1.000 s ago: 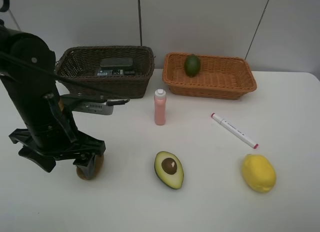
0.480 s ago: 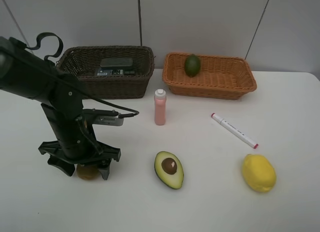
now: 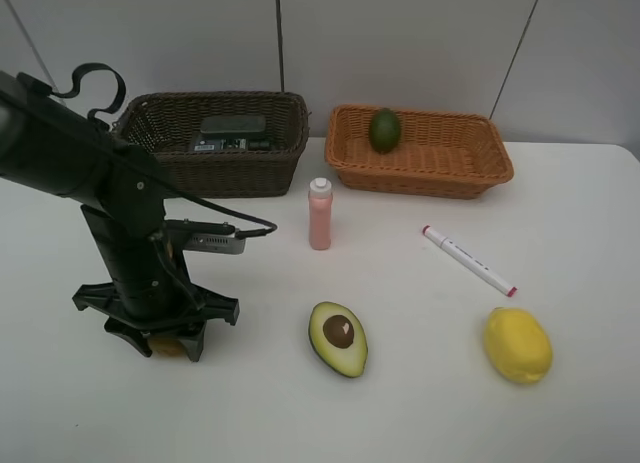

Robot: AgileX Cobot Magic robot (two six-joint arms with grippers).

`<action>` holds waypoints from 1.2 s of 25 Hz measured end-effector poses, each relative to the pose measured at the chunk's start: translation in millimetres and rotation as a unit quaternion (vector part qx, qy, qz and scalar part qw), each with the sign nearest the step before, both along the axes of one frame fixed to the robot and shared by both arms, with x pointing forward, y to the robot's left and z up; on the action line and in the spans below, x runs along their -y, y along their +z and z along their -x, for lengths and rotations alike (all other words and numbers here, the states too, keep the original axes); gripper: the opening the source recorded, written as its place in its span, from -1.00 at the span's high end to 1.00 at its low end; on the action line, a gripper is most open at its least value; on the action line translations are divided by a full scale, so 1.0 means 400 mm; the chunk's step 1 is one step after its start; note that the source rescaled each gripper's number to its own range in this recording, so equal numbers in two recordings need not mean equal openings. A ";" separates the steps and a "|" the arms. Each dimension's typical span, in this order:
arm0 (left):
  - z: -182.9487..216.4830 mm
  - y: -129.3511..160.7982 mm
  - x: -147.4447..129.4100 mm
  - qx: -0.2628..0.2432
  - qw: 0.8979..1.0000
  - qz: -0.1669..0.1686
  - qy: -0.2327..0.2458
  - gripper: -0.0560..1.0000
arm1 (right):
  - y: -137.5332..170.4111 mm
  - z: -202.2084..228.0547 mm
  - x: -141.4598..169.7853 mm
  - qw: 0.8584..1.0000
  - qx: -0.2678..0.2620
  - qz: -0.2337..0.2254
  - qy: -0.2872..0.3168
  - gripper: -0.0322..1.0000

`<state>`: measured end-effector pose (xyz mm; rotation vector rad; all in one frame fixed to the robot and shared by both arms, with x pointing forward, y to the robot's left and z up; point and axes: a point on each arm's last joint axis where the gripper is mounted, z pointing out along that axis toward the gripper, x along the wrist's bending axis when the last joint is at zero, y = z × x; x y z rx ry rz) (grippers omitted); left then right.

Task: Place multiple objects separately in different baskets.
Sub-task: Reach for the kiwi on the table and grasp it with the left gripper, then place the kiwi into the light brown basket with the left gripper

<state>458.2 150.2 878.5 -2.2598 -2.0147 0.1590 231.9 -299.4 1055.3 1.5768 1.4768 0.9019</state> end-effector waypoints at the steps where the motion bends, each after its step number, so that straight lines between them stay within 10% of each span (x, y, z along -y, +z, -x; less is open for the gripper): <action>1: -0.003 0.027 0.002 0.003 1.000 0.004 -0.005 0.29 | 0.000 0.000 0.000 1.000 0.000 0.000 0.000 -0.99; 13: -0.246 0.356 0.168 0.210 0.963 0.140 -0.092 0.29 | 0.000 0.000 0.000 1.000 0.000 0.000 0.000 -0.99; 22: -0.546 0.239 0.377 0.292 0.929 0.215 -0.077 0.29 | 0.000 0.000 0.000 1.000 0.000 0.000 0.000 -0.99; 30: -0.644 0.074 0.442 0.314 0.918 0.228 -0.081 0.12 | 0.000 0.000 0.000 1.000 0.000 0.000 0.000 -0.99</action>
